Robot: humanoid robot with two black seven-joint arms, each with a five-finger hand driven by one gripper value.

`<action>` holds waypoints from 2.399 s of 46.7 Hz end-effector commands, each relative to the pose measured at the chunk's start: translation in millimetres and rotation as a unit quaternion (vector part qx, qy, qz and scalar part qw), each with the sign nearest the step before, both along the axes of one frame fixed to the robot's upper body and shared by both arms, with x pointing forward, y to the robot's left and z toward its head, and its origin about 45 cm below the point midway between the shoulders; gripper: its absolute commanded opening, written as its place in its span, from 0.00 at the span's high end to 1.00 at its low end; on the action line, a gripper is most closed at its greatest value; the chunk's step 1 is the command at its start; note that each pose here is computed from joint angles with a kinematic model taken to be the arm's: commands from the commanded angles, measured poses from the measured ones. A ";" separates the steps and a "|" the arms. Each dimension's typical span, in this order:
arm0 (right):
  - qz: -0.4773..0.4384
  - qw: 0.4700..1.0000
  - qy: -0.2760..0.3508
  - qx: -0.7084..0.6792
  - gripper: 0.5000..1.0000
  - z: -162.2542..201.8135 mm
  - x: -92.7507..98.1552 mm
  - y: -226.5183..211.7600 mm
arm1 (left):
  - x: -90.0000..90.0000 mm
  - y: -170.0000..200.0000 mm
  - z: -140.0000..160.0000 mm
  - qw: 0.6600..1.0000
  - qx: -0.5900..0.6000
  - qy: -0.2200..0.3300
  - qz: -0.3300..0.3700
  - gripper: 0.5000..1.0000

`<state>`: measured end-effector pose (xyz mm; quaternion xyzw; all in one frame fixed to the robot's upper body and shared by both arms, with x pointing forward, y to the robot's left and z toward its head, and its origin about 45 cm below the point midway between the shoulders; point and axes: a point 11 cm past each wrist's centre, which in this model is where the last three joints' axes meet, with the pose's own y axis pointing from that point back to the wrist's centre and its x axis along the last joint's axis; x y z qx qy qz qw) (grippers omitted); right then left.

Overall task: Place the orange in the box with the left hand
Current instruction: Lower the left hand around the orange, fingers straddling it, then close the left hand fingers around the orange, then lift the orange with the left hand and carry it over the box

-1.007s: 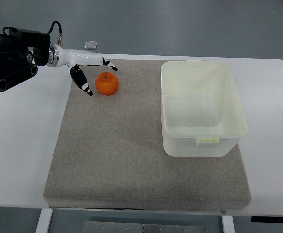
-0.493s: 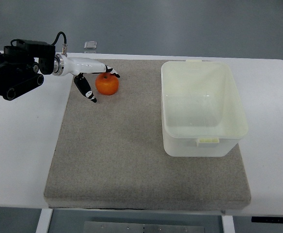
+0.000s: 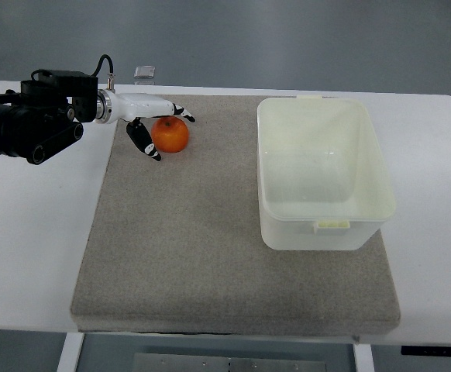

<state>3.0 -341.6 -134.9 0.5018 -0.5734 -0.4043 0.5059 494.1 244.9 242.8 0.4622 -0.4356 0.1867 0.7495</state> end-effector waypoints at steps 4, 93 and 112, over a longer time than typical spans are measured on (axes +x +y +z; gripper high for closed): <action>0.000 1.000 0.000 0.000 0.15 0.0 -0.1 0.0 | -0.2 0.5 -1.0 1.000 0.000 0.001 0.001 0.20; 0.000 1.000 0.000 0.000 0.15 0.0 -0.1 0.0 | 6.3 -87.5 126.1 0.987 -0.114 -0.076 -0.084 1.00; 0.000 1.000 0.000 0.000 0.15 0.0 -0.1 0.0 | -44.2 -139.8 154.4 0.968 -0.130 -0.071 -0.204 1.00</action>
